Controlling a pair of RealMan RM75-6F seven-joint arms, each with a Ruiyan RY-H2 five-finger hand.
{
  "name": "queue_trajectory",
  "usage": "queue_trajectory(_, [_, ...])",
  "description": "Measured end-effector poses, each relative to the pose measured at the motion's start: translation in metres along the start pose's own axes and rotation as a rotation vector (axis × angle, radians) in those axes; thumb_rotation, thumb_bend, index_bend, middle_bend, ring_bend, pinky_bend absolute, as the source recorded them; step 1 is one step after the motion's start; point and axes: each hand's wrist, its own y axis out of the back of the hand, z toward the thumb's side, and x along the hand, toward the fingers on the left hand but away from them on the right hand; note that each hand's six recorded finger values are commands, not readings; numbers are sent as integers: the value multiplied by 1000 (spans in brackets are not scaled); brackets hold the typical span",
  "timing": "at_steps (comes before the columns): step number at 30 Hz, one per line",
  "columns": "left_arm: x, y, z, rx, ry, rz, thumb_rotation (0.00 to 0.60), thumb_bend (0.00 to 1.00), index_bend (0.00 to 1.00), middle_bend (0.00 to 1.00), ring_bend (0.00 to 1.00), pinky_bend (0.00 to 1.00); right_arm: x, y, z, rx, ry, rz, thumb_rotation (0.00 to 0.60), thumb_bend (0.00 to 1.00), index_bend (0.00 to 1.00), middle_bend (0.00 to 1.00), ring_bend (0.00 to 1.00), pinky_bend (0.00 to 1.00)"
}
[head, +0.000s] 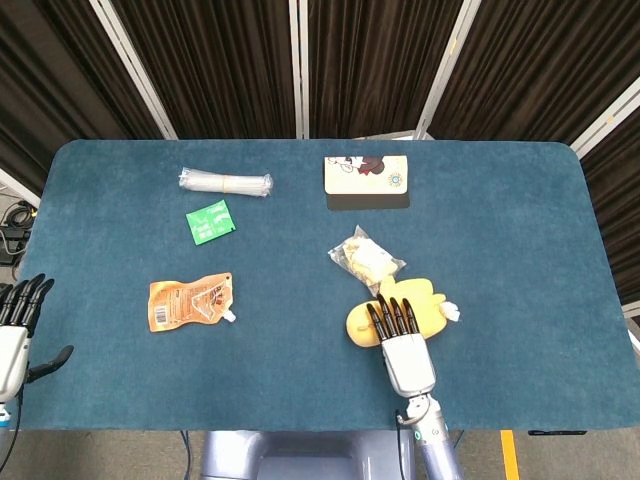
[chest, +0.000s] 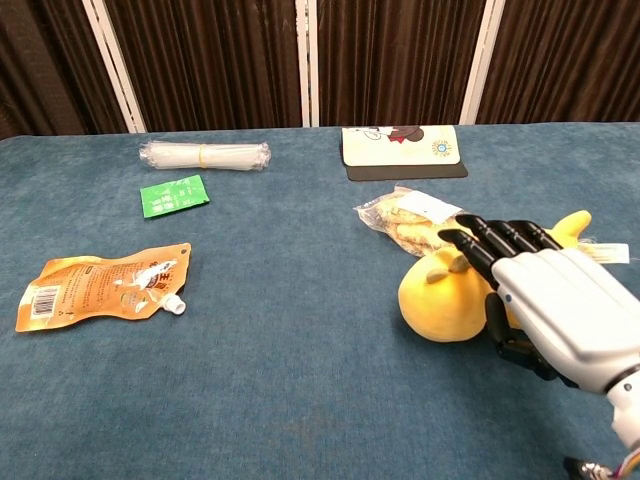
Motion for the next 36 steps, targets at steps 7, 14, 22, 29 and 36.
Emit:
queue_trajectory(7, [0,-1,0,3,1,-3,600,229,0,0,0,0,-4,-7,-8,33,-22,27,600,1000,0,0,0,0])
queue_trajectory(14, [0,-1,0,4,1,-3,600,228,0,0,0,0,-10,-22,-20,70,-53,60,600,1000,0,0,0,0])
queue_trajectory(22, [0,0,0,-1,3,-1,600,228,0,0,0,0,-22,-27,-43,107,-118,61,600,1000,0,0,0,0])
queue_trajectory(29, [0,0,0,2,2,-2,600,229,0,0,0,0,-30,-15,-61,99,-161,31,600,1000,0,0,0,0])
queue_trajectory(36, [0,-2,2,8,-2,-4,600,228,0,0,0,0,-27,-16,-61,78,-149,62,600,1000,0,0,0,0])
